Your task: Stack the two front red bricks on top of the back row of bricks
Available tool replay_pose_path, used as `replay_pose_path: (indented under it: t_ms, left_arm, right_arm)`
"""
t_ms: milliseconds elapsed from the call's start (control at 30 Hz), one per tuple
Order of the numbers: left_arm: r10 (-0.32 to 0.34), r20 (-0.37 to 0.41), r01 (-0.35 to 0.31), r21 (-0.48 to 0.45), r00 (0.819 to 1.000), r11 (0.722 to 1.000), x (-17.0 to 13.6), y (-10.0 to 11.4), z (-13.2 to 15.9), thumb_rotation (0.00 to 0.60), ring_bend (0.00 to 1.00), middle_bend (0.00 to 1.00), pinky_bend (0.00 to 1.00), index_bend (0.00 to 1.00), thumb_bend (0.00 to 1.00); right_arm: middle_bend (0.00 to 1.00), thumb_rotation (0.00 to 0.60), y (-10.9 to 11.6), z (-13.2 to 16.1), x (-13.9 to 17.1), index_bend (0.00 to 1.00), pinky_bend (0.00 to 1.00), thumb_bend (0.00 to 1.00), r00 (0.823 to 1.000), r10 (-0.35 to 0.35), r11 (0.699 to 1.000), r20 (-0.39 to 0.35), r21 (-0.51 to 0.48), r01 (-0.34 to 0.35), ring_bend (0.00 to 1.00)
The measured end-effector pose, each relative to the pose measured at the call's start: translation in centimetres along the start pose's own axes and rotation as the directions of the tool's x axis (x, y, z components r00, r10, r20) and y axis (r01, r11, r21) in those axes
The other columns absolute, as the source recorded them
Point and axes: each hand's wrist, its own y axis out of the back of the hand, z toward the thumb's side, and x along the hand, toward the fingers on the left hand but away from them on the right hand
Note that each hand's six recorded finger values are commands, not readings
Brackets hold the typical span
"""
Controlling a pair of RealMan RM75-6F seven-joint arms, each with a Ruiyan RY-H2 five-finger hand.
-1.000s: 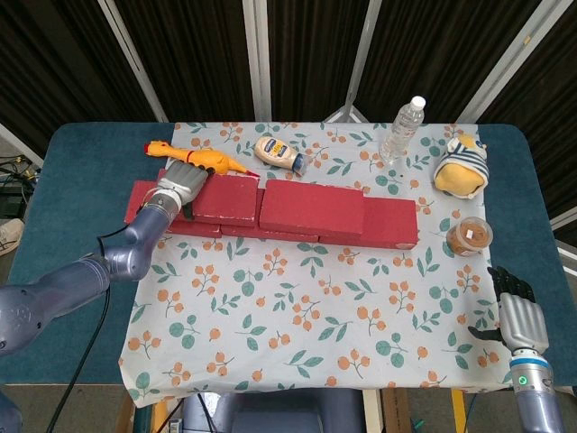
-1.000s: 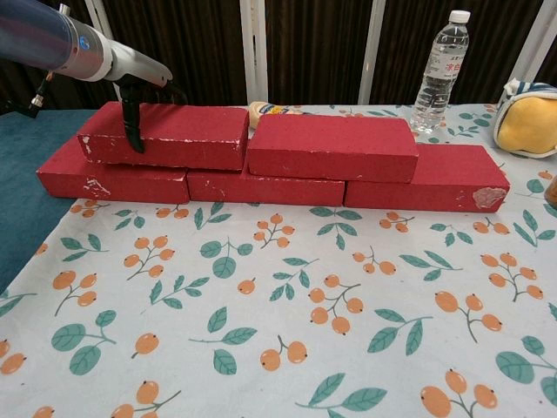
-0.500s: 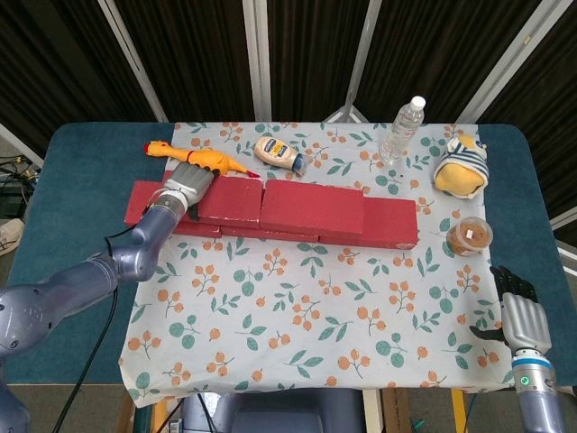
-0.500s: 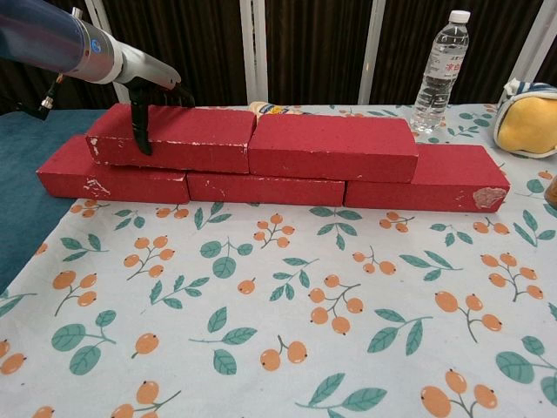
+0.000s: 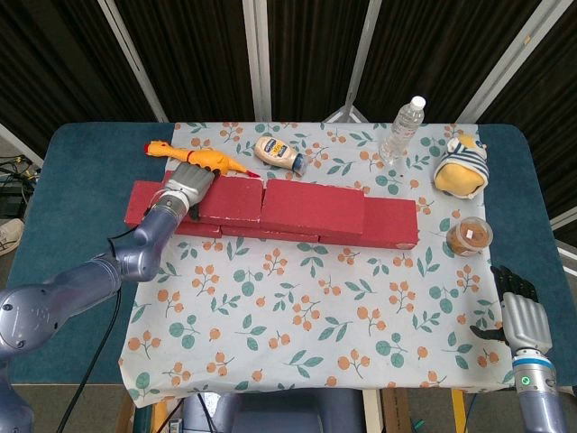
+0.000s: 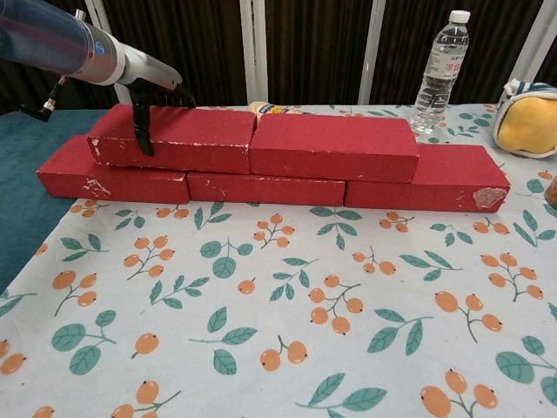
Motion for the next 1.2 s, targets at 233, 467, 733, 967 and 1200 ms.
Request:
replay_pose_path:
  t_ms: [233,467,733,967,1200]
  left_arm:
    - [0.000,0.001,0.000,-0.001,1.000,1.000,0.07,0.04,0.15,0.600,0.27,0.28,0.30,0.17,0.00]
    - [-0.003,0.003,0.003,-0.001,1.000,1.000,0.06,-0.04,0.30,0.600,0.27,0.28,0.30,0.17,0.00]
    - [-0.004,0.004,0.004,-0.004,1.000,1.000,0.10,-0.06,0.41,0.600,0.27,0.26,0.30,0.16,0.00]
    - [-0.012,0.002,0.012,-0.009,1.000,1.000,0.10,-0.17,0.49,0.600,0.24,0.24,0.29,0.14,0.00]
    - [-0.022,-0.008,0.022,-0.006,1.000,1.000,0.05,-0.21,0.44,0.600,0.20,0.19,0.28,0.10,0.00]
  right_arm:
    - [0.00,0.600,-0.02,-0.01,-0.04,0.00,0.00,0.11,1.000,0.001,1.000,0.003,-0.001,-0.001,0.00]
    - [0.00,0.600,0.00,0.01,-0.02,0.00,0.00,0.11,1.000,0.001,1.000,0.002,-0.001,-0.001,0.00]
    - [0.00,0.600,-0.05,-0.01,-0.02,0.00,0.00,0.11,1.000,0.002,1.000,0.003,0.000,-0.002,0.00]
    - [0.00,0.600,-0.01,0.00,-0.01,0.00,0.00,0.11,1.000,0.000,1.000,0.003,-0.002,0.000,0.00]
    - [0.00,0.600,0.04,-0.06,0.00,0.00,0.00,0.11,1.000,-0.002,1.000,0.005,-0.005,0.002,0.00]
